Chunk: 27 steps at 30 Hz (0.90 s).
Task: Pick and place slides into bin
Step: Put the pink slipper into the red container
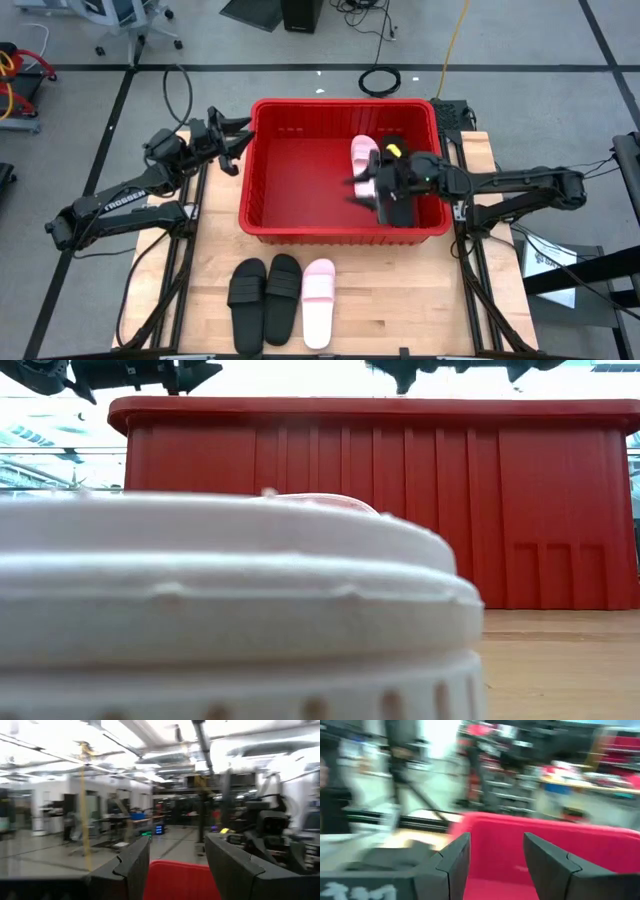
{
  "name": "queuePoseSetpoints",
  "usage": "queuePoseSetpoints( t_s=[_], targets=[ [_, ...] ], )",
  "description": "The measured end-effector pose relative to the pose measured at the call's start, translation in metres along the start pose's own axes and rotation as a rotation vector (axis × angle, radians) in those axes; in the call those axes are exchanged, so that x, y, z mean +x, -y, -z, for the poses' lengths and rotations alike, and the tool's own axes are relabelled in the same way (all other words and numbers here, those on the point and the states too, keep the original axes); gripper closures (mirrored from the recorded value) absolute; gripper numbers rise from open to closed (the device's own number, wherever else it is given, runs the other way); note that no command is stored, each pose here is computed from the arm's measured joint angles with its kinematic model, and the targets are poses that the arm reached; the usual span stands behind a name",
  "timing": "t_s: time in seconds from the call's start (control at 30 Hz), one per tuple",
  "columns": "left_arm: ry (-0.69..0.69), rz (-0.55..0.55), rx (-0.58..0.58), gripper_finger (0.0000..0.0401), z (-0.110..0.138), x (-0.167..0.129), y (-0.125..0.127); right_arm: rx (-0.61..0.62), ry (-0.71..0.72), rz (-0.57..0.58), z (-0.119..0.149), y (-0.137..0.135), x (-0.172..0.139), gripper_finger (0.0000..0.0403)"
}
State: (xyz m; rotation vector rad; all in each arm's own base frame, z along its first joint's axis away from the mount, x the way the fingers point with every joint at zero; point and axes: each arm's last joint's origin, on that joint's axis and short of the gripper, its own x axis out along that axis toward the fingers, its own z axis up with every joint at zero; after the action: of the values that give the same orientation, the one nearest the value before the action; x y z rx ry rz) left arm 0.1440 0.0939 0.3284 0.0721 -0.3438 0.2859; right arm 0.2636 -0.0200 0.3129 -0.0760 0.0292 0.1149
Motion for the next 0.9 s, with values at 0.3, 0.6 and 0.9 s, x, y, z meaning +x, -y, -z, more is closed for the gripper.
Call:
queuePoseSetpoints(
  t_s=[0.3, 0.6, 0.9],
  targets=[
    [-0.001, 0.169, -0.092, 0.0203, -0.002, 0.0, 0.007, -0.015, 0.069, -0.379, -0.001, -0.068, 0.016, 0.0228],
    [0.027, 0.292, -0.145, 0.0203, -0.005, 0.002, 0.02, -0.196, 0.126, -0.438, 0.015, -0.14, 0.029, 0.023],
    [0.012, 0.413, -0.224, 0.0203, -0.005, 0.003, 0.037, -0.292, -0.061, -0.168, 0.054, -0.188, 0.038, 0.0228]
  ],
)
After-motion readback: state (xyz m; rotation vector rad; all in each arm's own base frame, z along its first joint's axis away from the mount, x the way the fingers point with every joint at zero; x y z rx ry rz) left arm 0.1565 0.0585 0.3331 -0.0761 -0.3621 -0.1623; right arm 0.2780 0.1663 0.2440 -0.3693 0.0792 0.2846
